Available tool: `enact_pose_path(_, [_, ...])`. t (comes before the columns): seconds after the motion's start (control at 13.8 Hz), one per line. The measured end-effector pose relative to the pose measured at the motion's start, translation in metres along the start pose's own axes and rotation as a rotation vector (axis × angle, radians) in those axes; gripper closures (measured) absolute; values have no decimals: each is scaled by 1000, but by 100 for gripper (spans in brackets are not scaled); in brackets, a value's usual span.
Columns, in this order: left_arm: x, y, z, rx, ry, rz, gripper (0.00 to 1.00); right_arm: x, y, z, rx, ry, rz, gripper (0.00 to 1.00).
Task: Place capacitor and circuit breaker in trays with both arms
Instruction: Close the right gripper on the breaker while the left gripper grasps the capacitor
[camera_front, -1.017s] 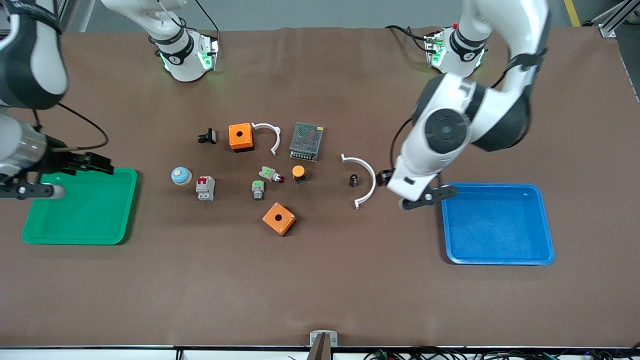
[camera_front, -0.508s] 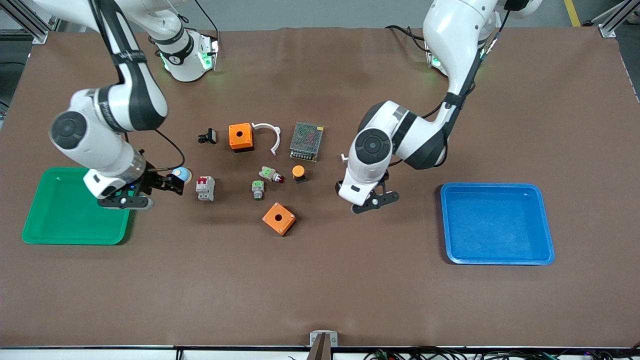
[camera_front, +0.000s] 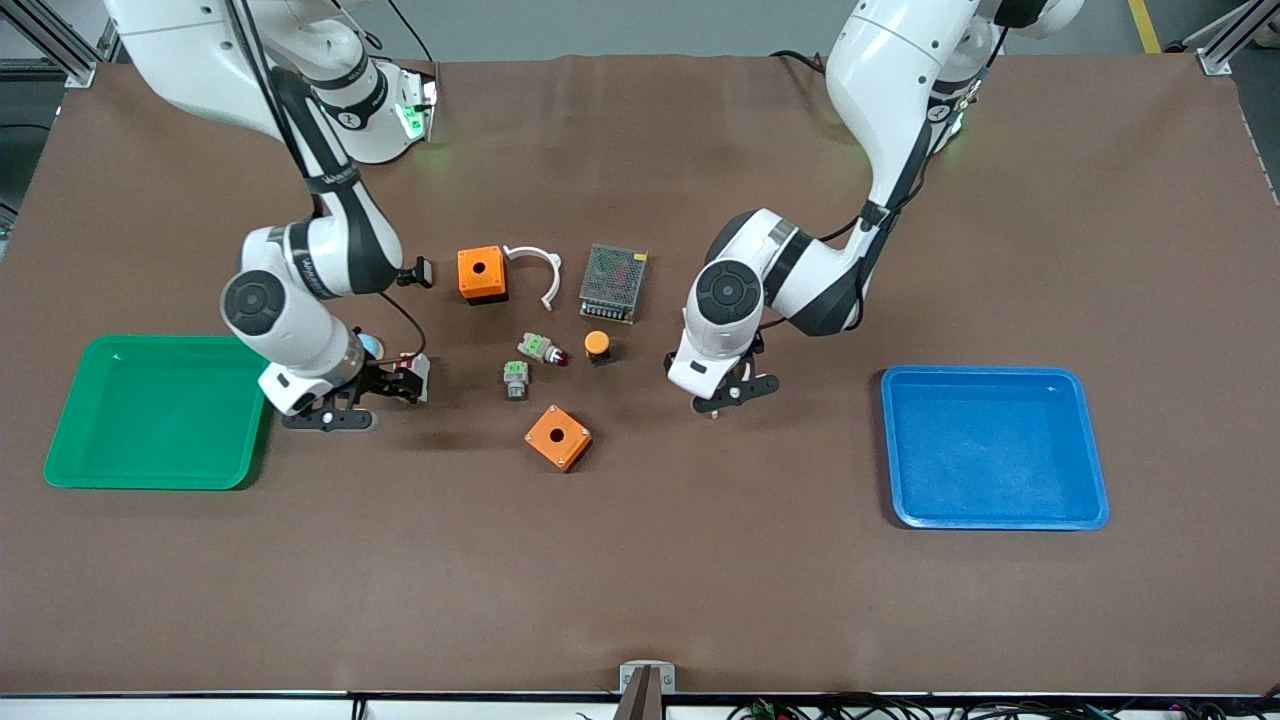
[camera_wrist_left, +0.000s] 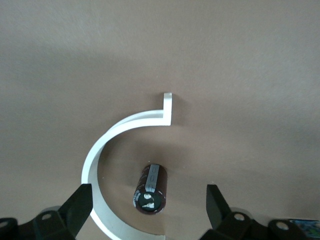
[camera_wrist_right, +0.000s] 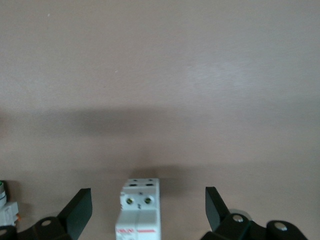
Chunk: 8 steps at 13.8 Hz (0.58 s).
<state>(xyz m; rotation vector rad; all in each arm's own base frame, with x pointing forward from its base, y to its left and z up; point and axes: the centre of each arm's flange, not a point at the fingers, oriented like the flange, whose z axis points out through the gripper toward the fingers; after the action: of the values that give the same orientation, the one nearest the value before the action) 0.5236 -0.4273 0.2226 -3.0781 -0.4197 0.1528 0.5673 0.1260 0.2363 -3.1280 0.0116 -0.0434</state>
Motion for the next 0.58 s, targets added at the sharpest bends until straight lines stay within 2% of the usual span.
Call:
enact_pose_path(0.36, [-10, -3, 16, -5, -5, -4, 0, -17, -9, 25, -8, -20, -14, 0])
enact_pose_path(0.44, [-11, -2, 16, -5, -7, -3, 4, -20, -8, 27, -10, -26, -13, 0])
enact_pose_path(0.58, [-12, -1, 17, -12, -14, -10, 26, -24, -7, 31, -13, -37, -13, 0])
